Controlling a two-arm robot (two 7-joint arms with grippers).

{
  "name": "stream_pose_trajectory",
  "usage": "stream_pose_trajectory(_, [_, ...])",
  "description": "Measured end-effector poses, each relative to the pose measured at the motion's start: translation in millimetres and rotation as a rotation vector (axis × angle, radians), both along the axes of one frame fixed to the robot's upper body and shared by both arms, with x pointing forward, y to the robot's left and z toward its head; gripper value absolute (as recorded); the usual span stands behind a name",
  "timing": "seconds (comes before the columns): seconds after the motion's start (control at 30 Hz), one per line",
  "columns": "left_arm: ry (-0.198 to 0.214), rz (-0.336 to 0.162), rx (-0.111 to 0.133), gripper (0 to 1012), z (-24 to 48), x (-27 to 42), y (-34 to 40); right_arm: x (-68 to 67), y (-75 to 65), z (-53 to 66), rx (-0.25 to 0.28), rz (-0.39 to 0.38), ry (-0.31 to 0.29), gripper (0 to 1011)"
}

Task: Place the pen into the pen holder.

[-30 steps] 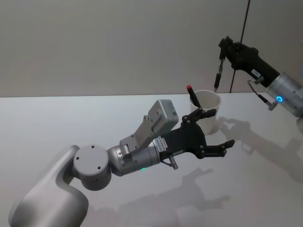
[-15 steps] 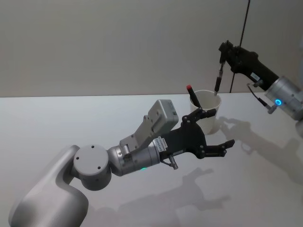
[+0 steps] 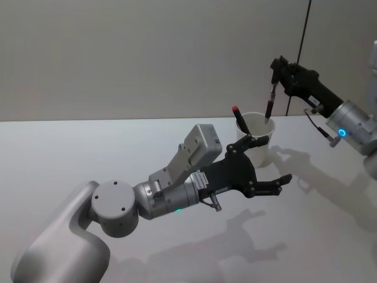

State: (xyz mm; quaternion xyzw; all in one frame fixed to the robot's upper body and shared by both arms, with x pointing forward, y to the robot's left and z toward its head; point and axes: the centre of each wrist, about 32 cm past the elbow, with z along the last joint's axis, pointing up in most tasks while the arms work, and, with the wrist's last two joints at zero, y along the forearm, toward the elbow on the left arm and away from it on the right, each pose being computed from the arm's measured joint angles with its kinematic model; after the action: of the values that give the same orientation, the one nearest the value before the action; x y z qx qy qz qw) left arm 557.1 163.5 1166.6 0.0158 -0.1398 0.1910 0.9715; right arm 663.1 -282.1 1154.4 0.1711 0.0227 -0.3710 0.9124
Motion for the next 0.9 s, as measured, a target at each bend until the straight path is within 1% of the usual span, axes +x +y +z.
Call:
stream_pose_trajectory(0.13, [0.000,0.000,0.000,1000,0.0,0.0,0.0,-1.0,2.2,-2.2,0.000,-0.001,0.003,151])
stream_pose_trajectory(0.17, [0.000,0.000,0.000,1000,0.0,0.0,0.0,-1.1,2.6,-2.5,0.000,-0.002,0.003,165])
stream_pose_trajectory(0.2, [0.000,0.000,0.000,1000,0.0,0.0,0.0,-1.6,3.4,-3.5,0.000,-0.002,0.004,213])
stream_pose_trajectory(0.3, [0.000,0.000,0.000,1000,0.0,0.0,0.0,-2.4,4.9,-5.2,-0.001,-0.003,0.007,263])
stream_pose_trajectory(0.5, [0.000,0.000,0.000,1000,0.0,0.0,0.0,-3.5,6.9,-7.4,0.000,-0.004,0.011,477])
stream_pose_trajectory(0.53, [0.000,0.000,0.000,1000,0.0,0.0,0.0,-3.6,7.2,-7.7,-0.001,-0.004,0.011,477])
stream_pose_trajectory(0.6, [0.000,0.000,0.000,1000,0.0,0.0,0.0,-3.9,7.6,-8.3,0.000,-0.006,0.013,558])
stream_pose_trajectory(0.63, [0.000,0.000,0.000,1000,0.0,0.0,0.0,-3.9,7.6,-8.4,0.000,-0.006,0.013,568])
stream_pose_trajectory(0.67, [0.000,0.000,0.000,1000,0.0,0.0,0.0,-4.1,7.6,-8.6,0.000,-0.007,0.014,639])
stream_pose_trajectory(0.77, [0.000,0.000,0.000,1000,0.0,0.0,0.0,-4.5,7.2,-9.3,0.000,-0.010,0.015,696])
stream_pose_trajectory(0.87, [0.000,0.000,0.000,1000,0.0,0.0,0.0,-4.7,5.7,-9.4,0.000,-0.013,0.015,810])
stream_pose_trajectory(0.9, [0.000,0.000,0.000,1000,0.0,0.0,0.0,-4.7,5.5,-9.4,0.000,-0.013,0.015,829])
